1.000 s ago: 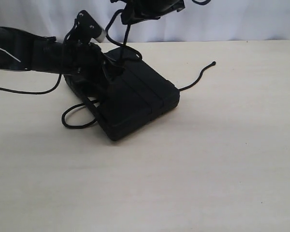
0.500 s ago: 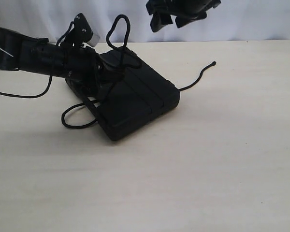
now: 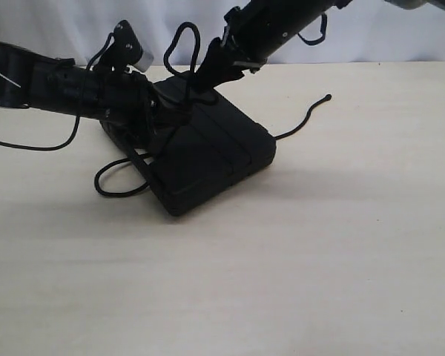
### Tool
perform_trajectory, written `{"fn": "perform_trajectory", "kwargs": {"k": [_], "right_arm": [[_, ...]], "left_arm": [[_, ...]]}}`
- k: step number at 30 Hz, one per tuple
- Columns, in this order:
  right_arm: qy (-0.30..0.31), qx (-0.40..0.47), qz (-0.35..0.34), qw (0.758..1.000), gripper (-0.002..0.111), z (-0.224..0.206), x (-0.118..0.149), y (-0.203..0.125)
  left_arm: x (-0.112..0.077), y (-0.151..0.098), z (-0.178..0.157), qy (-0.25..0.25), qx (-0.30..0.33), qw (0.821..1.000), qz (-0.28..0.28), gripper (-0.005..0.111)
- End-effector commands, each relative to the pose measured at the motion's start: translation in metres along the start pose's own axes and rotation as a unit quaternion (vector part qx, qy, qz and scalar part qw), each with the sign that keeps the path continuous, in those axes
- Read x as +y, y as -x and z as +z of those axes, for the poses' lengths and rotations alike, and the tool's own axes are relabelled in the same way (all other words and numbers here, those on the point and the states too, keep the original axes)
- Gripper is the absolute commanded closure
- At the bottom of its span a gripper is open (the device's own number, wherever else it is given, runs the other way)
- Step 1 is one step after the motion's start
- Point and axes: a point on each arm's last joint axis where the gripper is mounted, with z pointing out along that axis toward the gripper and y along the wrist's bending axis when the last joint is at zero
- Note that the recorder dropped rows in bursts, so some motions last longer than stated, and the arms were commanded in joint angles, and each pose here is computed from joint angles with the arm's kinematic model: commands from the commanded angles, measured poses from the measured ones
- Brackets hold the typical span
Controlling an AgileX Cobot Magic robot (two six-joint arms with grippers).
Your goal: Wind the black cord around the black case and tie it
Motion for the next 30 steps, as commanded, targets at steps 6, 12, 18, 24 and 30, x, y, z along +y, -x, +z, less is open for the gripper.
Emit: {"fn": "perform_trajectory", "kwargs": {"k": [6,12,18,24,30], "right_arm": [[-0.051,0.008,-0.031,0.998,0.104,0.017,-0.002,0.005],[-0.142,0.02,0.06,0.988,0.104,-0.026,-0.026,-0.007],[-0.167,0.017,0.054,0.984,0.104,-0.047,-0.024,-0.006],[-0.193,0.021,0.075,0.978,0.104,-0.055,-0.024,-0.006],[-0.193,0.024,0.074,0.978,0.102,-0.055,-0.024,-0.006]], "left_arm": [[-0.002,0.0,0.0,-0.008,-0.001,1.0,0.017,0.107],[-0.002,0.0,0.0,-0.008,-0.001,1.0,0.017,0.107],[-0.002,0.0,0.0,-0.008,0.001,1.0,0.019,0.107],[-0.002,0.0,0.0,-0.008,0.001,1.0,0.019,0.107],[-0.002,0.0,0.0,-0.008,0.001,1.0,0.019,0.107]]}}
